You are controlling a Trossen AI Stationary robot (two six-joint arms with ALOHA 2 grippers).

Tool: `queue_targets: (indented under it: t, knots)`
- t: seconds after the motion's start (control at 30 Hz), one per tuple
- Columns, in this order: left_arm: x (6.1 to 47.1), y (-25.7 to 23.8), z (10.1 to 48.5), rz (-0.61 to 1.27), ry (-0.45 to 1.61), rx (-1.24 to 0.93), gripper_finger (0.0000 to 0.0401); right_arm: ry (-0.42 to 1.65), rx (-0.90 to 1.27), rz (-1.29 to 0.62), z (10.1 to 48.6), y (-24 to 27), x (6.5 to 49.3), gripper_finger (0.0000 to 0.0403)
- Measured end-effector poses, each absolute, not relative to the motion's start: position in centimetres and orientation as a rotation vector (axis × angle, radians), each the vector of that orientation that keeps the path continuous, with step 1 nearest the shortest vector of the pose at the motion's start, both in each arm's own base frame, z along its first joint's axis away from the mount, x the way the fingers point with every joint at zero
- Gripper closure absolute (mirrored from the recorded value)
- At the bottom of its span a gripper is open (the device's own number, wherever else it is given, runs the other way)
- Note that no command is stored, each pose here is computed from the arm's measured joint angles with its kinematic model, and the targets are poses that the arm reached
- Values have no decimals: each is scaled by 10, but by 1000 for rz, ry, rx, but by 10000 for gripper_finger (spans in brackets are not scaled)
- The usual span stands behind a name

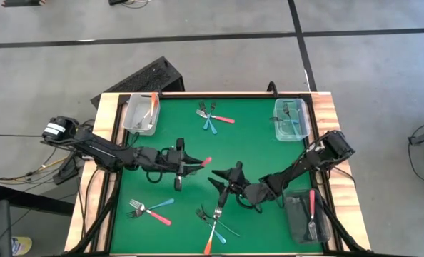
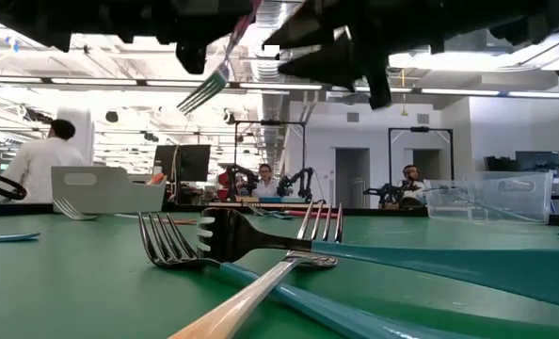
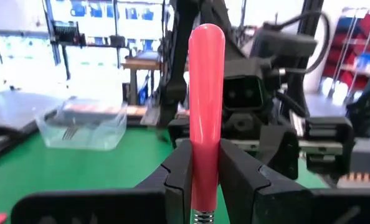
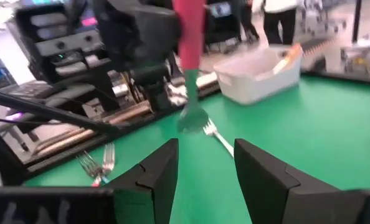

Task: Sort silverware by color (type)
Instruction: Put the pink fork into the black bin

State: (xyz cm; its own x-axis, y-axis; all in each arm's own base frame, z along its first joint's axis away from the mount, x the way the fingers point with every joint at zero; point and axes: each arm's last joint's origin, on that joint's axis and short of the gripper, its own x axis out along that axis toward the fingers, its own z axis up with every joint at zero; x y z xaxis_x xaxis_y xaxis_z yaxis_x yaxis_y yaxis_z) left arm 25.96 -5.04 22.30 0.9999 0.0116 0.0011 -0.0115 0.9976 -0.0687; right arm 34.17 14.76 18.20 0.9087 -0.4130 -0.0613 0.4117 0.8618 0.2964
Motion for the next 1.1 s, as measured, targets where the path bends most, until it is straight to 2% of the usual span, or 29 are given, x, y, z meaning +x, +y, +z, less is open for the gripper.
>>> queue_targets:
  t: [0.3,0.67,0.8,0.97,1.1]
  knots:
    - [271,-56,225,-91,-199,-106,354,-51,167,-430,206,148,354,223]
    - [301,-67,209,-233,-197,-116,353,-54,111,-430,219,157,358,227]
    - [303,-67,210,-244,-196,-114,353,-51,112,-459,219,165,353,263]
    - [303,-67,209,-238,-186,-105,351,-39,91,-496,218,176,347,343]
    - [303,-65,209,-203,-175,-111,338,-15,59,-510,221,179,342,343]
